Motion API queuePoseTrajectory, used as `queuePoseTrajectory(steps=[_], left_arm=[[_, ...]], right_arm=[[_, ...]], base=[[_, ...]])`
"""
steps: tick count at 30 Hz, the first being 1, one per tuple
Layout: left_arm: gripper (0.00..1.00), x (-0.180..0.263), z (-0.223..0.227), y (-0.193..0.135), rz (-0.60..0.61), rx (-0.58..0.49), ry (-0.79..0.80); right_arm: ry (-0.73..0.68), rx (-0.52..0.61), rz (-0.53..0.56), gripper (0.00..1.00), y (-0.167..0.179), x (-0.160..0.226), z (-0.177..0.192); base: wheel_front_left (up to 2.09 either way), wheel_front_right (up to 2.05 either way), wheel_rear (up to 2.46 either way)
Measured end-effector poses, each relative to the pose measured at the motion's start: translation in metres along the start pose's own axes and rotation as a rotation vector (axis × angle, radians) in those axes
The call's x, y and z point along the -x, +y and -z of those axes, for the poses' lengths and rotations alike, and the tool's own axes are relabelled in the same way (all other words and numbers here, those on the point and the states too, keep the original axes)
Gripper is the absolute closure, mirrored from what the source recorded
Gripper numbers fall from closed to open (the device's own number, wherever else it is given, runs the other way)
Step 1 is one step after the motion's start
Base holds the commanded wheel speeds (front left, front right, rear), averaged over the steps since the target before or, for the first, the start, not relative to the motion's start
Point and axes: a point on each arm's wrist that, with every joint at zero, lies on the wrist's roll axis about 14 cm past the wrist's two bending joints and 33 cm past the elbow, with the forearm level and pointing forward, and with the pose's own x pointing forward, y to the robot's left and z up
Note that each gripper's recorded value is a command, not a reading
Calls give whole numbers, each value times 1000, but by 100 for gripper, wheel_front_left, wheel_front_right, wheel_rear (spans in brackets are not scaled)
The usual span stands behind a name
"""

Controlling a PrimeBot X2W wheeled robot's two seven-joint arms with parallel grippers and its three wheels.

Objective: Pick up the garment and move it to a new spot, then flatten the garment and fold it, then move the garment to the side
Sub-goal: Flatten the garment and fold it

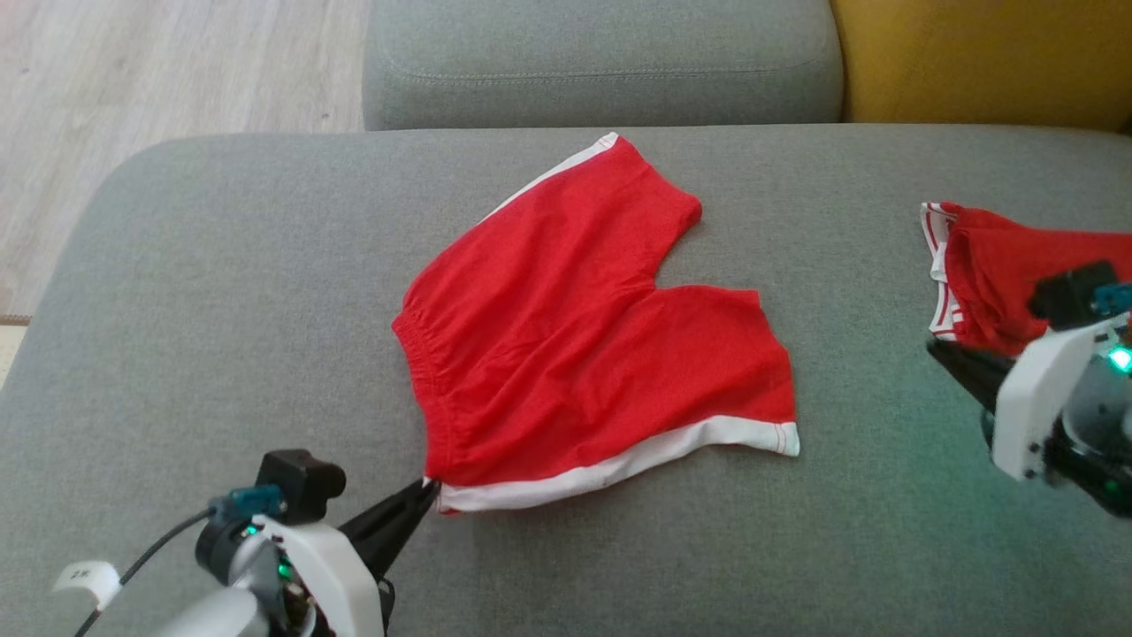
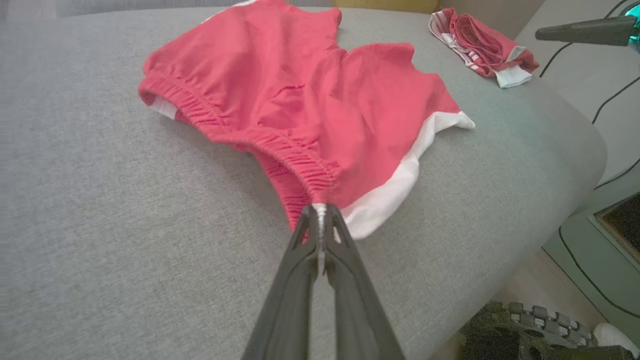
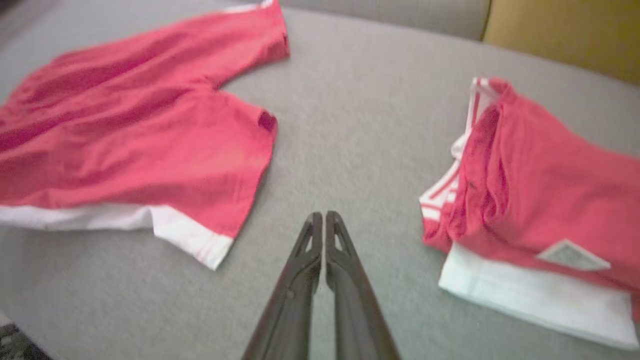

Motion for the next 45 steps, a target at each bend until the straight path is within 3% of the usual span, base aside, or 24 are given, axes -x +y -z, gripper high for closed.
queuePoseTrajectory(steps=[8, 9, 10, 11, 22, 27, 29, 33, 38, 45], left_arm=[[100, 1, -5, 6, -53, -2, -45], [91, 0, -5, 6, -58, 7, -52], [42, 0, -5, 7, -71, 17, -60], [0, -1, -4, 8, -85, 25, -66], [0, -1, -29, 40, -276, 120, -245], [0, 21, -86, 52, -374, 236, -509], [0, 32, -86, 52, -408, 259, -554], [0, 41, -48, 44, -446, 305, -510], [0, 35, -28, 39, -410, 266, -451], [0, 10, 29, 21, -314, 200, -196]], right_arm=[[-420, -93, 55, 0, 1, -3, -55], [-453, -104, 57, 0, 4, -4, -57], [-477, -112, 59, 0, 7, -5, -56], [-489, -112, 64, 0, 10, -7, -53], [-617, -96, 95, 0, 38, -9, -55], [-680, -106, 118, 0, 52, 1, -55], [-683, -117, 125, 0, 60, 3, -47], [-678, -135, 145, 0, 71, 5, -33], [-687, -124, 156, 0, 74, 6, -40], [-674, -136, 170, 0, 72, 5, -41]], base=[[0, 0, 0], [0, 0, 0], [0, 0, 0], [0, 0, 0], [0, 0, 0], [0, 0, 0], [0, 0, 0], [0, 0, 0], [0, 0, 0], [0, 0, 0]])
